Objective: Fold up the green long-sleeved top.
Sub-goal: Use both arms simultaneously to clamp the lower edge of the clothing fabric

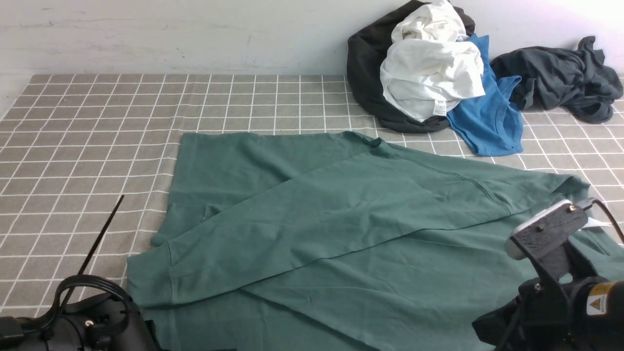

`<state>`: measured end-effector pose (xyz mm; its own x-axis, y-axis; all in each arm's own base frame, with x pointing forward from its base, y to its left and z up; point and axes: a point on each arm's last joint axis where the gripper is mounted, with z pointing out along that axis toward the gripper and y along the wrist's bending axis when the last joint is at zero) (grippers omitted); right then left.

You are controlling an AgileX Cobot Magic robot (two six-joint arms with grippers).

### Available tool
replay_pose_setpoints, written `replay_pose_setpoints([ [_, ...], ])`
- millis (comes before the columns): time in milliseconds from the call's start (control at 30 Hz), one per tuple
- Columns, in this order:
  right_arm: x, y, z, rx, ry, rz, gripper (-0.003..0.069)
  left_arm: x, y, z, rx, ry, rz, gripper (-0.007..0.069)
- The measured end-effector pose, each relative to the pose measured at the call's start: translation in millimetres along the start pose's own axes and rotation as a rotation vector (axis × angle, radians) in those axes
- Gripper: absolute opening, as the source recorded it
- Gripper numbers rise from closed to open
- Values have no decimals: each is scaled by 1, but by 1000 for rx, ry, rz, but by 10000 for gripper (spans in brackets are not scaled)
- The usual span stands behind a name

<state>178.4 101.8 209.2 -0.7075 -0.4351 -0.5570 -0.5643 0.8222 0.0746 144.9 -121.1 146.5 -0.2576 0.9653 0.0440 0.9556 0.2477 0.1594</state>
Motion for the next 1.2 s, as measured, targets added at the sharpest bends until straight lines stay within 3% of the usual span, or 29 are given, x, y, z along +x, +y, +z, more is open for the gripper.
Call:
replay_pose_setpoints([
  [33,0,0,0,-2,0,-4,-10,0,0,0,-3,0,2,286],
  [67,0,0,0,-2,0,-4,-10,0,0,0,-3,0,2,276],
  [200,0,0,0,-3,0,-11,-10,2,0,-3,-6,1,-1,55],
  [267,0,0,0,-1,1,-25,-10,3,1,-9,-17,-7,-10,12],
  [533,-2,4,-10,-36,39,-178,-10,16,5,-38,-101,-35,-135,1],
  [700,-29,6,-33,-47,35,-279,-2,29,8,-47,-170,13,-257,1],
  [833,-36,-2,-42,30,83,-449,83,34,8,-52,-190,12,-362,1],
  [1000,-10,-24,-20,170,315,-722,281,36,8,-55,-199,-5,-427,1],
  [1200,27,-37,21,186,481,-908,379,37,10,-57,-228,-18,-434,1],
])
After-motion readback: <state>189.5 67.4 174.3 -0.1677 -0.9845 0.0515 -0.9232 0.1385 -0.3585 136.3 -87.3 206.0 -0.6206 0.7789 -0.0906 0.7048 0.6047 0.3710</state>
